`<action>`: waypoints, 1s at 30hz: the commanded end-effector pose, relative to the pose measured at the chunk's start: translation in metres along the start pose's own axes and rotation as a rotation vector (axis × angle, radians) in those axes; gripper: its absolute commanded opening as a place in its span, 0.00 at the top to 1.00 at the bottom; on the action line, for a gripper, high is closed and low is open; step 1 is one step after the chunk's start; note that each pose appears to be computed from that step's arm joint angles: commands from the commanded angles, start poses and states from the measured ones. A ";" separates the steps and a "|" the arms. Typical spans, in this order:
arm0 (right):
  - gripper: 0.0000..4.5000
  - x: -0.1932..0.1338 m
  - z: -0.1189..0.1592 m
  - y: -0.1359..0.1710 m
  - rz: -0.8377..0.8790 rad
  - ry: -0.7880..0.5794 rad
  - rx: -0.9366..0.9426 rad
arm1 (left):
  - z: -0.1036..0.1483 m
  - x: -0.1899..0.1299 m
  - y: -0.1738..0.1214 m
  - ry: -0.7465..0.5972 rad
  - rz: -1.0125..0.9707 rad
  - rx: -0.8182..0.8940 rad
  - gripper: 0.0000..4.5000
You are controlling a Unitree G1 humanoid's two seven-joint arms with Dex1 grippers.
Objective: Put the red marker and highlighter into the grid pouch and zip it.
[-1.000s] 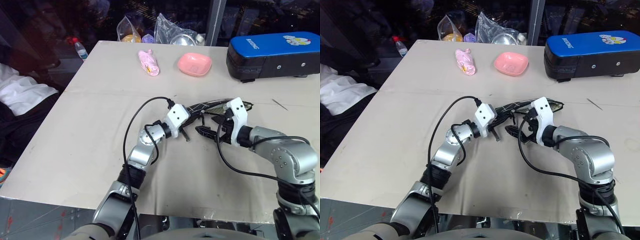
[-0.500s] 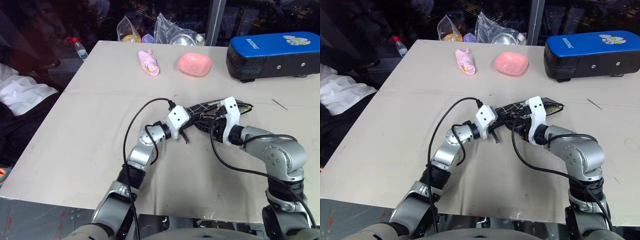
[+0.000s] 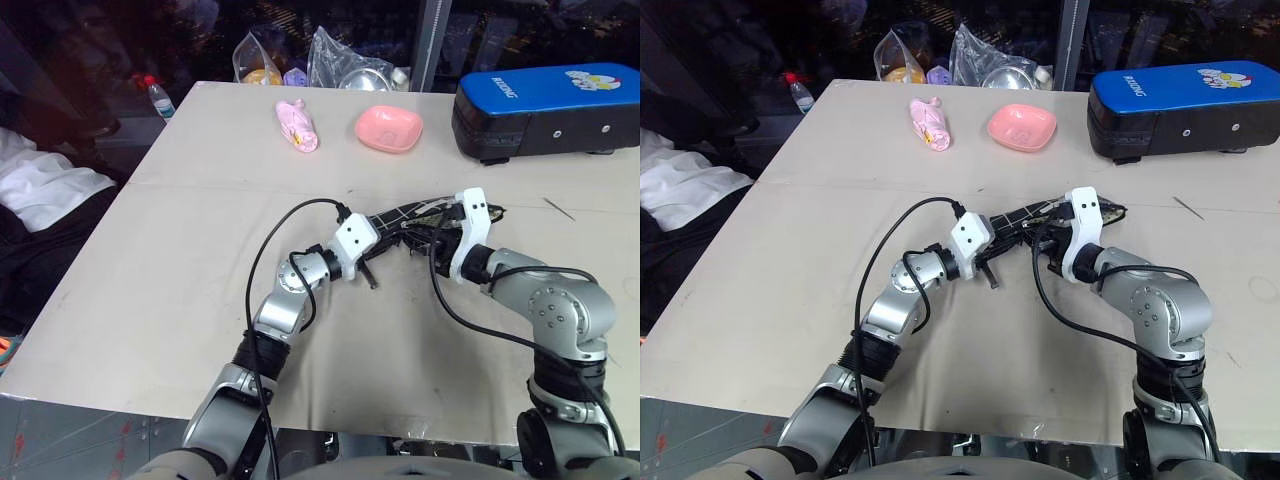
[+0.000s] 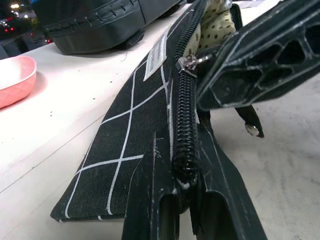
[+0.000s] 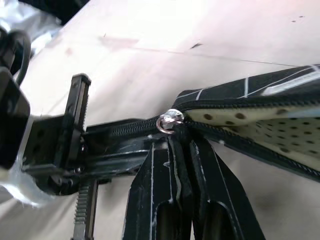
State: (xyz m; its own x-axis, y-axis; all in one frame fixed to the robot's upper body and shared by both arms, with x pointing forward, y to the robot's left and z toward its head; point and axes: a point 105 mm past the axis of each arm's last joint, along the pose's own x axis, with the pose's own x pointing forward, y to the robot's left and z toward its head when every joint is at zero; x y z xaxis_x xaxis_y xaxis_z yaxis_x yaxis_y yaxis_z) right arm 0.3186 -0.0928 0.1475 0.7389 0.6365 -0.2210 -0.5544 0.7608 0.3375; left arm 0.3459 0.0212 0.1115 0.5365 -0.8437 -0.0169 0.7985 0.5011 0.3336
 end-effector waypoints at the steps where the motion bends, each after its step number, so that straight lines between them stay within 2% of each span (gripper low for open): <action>1: 0.99 -0.011 0.015 -0.009 -0.061 -0.077 0.013 | 0.008 -0.001 -0.001 -0.025 -0.003 0.022 1.00; 20: 0.99 -0.025 0.017 -0.052 -0.337 -0.137 0.162 | 0.006 -0.001 -0.002 -0.020 -0.001 0.031 1.00; 30: 0.99 -0.046 0.030 -0.104 -0.651 -0.275 0.321 | 0.004 -0.001 -0.002 -0.015 0.005 0.033 1.00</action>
State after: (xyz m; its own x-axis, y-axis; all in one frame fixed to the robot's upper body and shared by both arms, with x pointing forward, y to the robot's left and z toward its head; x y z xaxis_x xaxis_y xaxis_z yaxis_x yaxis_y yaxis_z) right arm 0.3521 -0.1829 0.1382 0.9525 0.1037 -0.2863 0.0457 0.8808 0.4713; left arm 0.3447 0.0198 0.1081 0.5372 -0.8429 -0.0310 0.7979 0.4960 0.3425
